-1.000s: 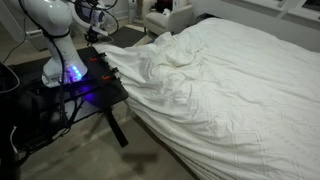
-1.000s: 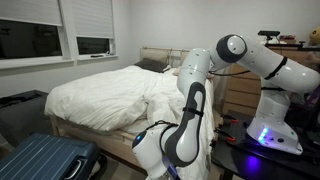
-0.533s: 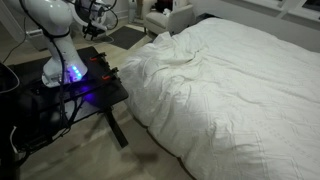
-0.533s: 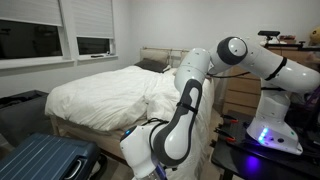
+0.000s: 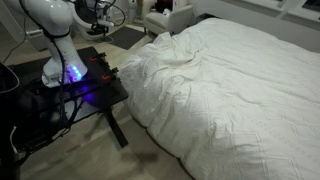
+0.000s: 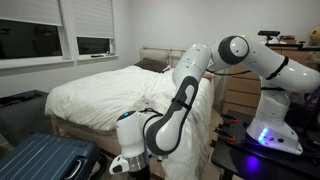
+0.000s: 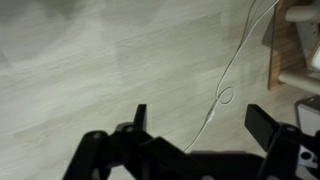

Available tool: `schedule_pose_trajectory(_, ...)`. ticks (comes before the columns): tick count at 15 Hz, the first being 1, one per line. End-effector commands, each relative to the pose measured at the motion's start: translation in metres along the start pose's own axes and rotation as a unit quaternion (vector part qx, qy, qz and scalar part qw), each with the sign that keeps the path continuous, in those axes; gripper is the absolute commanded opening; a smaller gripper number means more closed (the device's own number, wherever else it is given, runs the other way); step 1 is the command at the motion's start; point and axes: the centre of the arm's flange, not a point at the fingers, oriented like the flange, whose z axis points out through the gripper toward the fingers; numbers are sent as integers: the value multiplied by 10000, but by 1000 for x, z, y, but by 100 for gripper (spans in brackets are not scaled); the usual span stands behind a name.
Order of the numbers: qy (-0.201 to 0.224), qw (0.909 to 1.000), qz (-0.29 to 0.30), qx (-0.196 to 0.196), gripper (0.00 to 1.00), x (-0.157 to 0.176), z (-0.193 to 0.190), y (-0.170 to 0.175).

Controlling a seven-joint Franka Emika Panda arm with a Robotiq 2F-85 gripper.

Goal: Straighten the duvet on the bottom right corner of the bed

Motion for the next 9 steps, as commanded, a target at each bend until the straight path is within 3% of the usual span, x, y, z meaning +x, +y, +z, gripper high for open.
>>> schedule_pose_trajectory(1, 145, 9949, 744, -663, 100, -18, -34, 13)
schedule_pose_trajectory(5, 420, 9775, 1649, -1249, 100, -41, -66, 44)
schedule_pose_trajectory(9, 576, 9482, 2587, -1751, 100, -68, -97, 62)
